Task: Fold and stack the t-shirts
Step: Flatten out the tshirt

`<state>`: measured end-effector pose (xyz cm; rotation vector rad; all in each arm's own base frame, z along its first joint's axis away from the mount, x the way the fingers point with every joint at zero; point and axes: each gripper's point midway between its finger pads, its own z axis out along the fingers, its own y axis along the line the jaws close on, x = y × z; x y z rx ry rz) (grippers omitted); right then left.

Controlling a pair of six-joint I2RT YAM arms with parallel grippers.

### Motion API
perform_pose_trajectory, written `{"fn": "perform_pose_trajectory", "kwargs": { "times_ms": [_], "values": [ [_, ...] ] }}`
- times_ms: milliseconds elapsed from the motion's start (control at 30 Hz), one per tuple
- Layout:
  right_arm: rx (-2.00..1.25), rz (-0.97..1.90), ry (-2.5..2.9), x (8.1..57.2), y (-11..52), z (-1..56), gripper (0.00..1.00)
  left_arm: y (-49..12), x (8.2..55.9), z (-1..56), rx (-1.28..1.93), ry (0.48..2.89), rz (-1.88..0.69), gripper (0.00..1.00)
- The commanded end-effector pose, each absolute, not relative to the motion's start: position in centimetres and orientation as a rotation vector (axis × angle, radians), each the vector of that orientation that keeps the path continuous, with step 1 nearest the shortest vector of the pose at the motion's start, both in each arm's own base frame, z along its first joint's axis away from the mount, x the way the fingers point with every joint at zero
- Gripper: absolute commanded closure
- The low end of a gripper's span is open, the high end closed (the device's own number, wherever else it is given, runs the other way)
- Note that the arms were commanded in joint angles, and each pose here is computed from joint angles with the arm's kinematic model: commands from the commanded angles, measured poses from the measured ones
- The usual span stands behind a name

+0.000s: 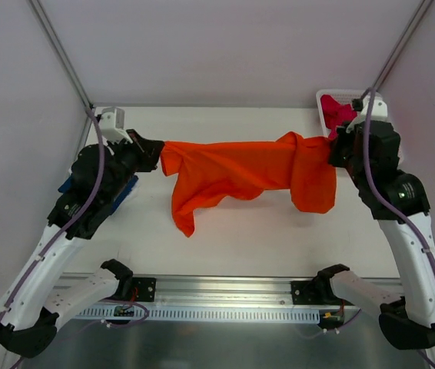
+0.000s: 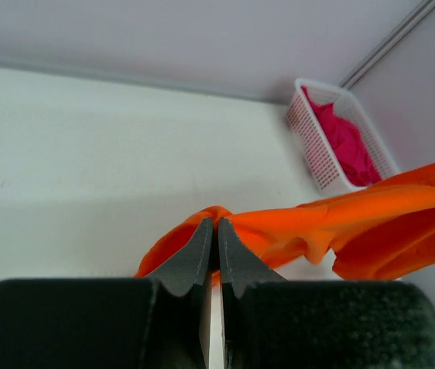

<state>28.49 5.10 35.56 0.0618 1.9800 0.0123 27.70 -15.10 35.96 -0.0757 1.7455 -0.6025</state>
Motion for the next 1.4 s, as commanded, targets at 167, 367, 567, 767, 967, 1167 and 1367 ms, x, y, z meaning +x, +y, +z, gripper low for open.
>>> {"fn": "perform_pose_trajectory", "kwargs": {
  "times_ms": [167,367,567,767,967,1167,1367],
  "values": [
    [0.048,0.182,1.714,22.1,4.2,45.6,0.99,-13.5,22.3,44.3,-0.006,1.544,-0.717,1.00],
    [0.016,0.259,1.638,19.3,4.4,48.9,0.99,-13.4,19.5,48.0,0.066,1.451,-0.796,1.00],
    [-0.022,0.429,1.611,16.8,6.2,49.4,1.00,-12.1,17.0,51.2,0.057,1.365,-0.832,1.00],
    [0.047,0.352,1.680,17.4,4.9,46.8,1.00,-15.6,20.7,51.6,0.118,1.448,-0.851,1.00],
    [0.157,0.156,1.788,19.9,2.5,41.7,0.99,-22.3,30.5,44.3,0.170,1.694,-0.822,1.00],
    [0.269,-0.010,1.908,21.8,0.9,35.6,0.99,-27.5,40.2,35.9,0.195,1.819,-0.736,1.00],
    [0.343,-0.155,1.989,22.9,-0.4,30.5,0.99,-33.7,47.3,28.3,0.277,1.894,-0.759,1.00]
  ]
}}
